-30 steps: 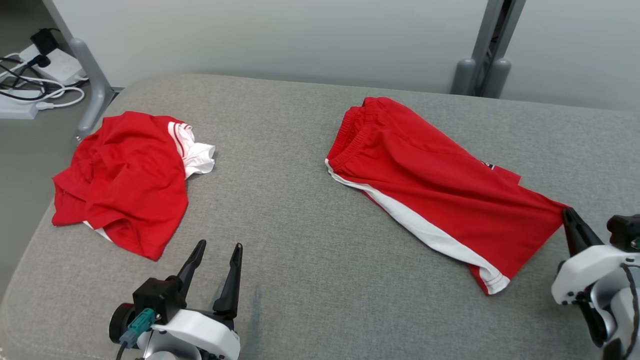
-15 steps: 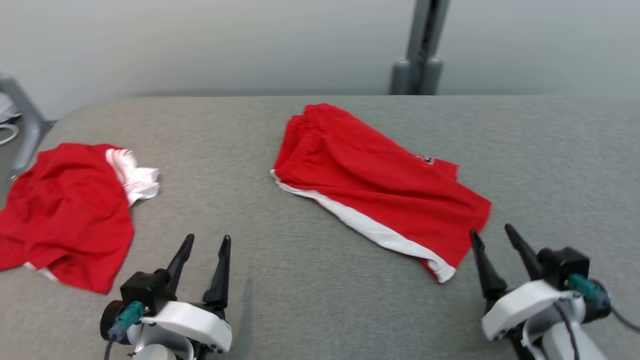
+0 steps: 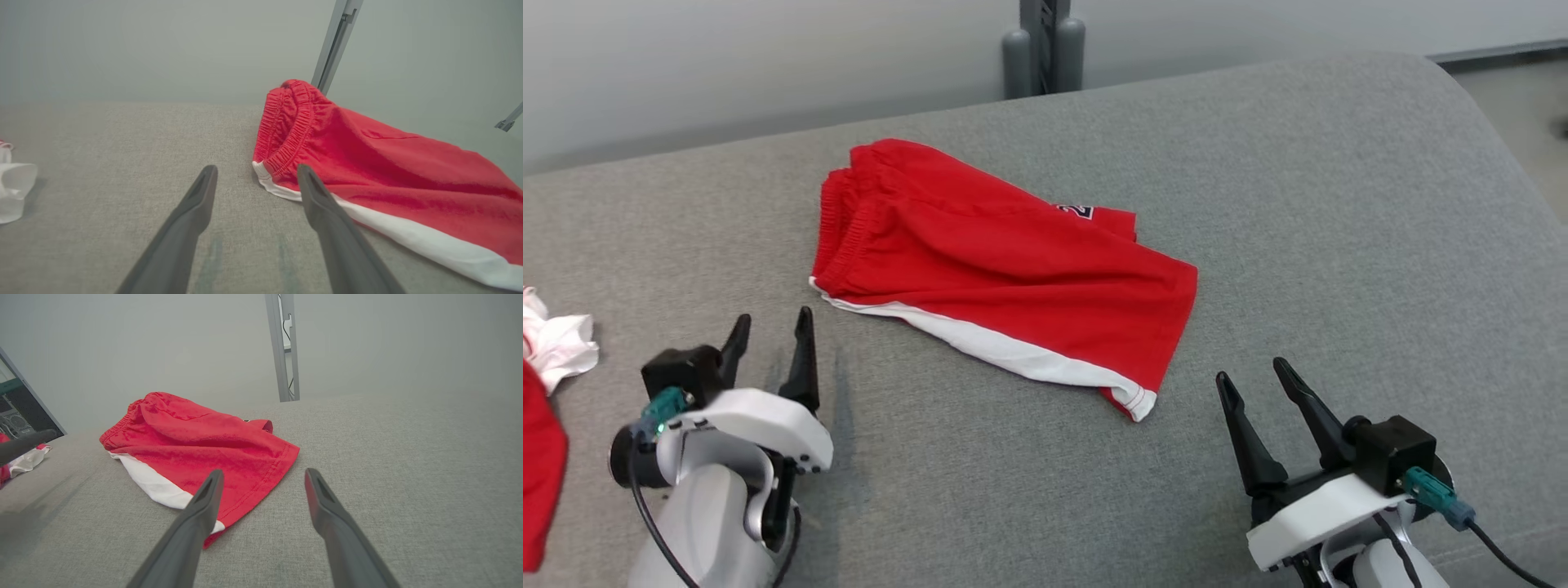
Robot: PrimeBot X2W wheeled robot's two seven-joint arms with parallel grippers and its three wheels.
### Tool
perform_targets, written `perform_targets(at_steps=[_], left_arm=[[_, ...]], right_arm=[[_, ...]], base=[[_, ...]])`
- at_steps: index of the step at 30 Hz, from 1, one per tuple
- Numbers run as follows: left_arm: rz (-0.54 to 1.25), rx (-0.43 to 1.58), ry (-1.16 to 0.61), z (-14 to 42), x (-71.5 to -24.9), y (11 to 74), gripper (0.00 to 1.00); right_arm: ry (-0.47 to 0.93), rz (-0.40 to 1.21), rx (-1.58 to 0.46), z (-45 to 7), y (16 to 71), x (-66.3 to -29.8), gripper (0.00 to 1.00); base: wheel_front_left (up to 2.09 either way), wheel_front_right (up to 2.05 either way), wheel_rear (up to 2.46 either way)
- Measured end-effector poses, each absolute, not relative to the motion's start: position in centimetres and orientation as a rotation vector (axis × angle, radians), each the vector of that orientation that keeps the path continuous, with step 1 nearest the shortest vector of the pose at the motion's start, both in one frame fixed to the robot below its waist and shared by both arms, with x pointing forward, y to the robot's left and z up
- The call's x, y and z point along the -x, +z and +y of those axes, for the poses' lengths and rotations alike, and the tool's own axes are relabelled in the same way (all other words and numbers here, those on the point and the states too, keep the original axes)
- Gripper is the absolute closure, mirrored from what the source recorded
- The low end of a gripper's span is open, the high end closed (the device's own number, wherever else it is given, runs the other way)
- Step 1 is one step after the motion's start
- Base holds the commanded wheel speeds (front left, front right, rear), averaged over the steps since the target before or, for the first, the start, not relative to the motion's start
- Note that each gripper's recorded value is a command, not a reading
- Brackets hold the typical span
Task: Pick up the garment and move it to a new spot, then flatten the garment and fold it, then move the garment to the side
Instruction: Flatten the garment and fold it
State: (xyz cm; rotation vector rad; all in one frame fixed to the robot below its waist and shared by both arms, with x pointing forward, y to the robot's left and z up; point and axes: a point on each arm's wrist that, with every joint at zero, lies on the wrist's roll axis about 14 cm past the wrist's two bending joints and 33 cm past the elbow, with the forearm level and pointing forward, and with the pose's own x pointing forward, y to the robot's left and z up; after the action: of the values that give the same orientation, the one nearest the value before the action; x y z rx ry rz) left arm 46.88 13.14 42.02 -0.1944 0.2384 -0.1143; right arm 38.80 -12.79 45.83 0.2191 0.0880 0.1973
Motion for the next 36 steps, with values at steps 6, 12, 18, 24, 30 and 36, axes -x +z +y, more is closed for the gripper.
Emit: perform_targets(at_steps=[6,12,18,24,30,36], left_arm=[[0.323,0.189,-0.154,11.5,-50.1,39.8,0.0],[0.398,0.158,-0.154,10.9,-51.7,37.6,0.0],[0.451,0.153,-0.133,11.0,-52.2,36.3,0.0],[0.479,0.174,-0.145,10.6,-52.2,35.9,0.7],[0.451,0.249,-0.143,10.7,-52.3,36.9,1.0],[0.456,0.306,-0.128,11.6,-51.8,37.6,1.0]], right_arm=[[0.176,0.077,-0.224,-13.5,46.2,-39.1,0.0],[0.138,0.097,-0.209,-14.7,45.5,-38.8,0.0],[0.119,0.105,-0.206,-15.2,45.2,-38.6,0.0],[0.12,0.105,-0.207,-15.2,45.2,-38.7,0.0],[0.159,0.135,-0.228,-13.8,44.5,-38.6,0.0],[0.205,0.195,-0.326,-11.4,43.2,-38.4,0.0]], base=[[0.0,0.0,0.0],[0.0,0.0,0.0],[0.0,0.0,0.0],[0.0,0.0,0.0],[0.0,0.0,0.0],[0.0,0.0,0.0]])
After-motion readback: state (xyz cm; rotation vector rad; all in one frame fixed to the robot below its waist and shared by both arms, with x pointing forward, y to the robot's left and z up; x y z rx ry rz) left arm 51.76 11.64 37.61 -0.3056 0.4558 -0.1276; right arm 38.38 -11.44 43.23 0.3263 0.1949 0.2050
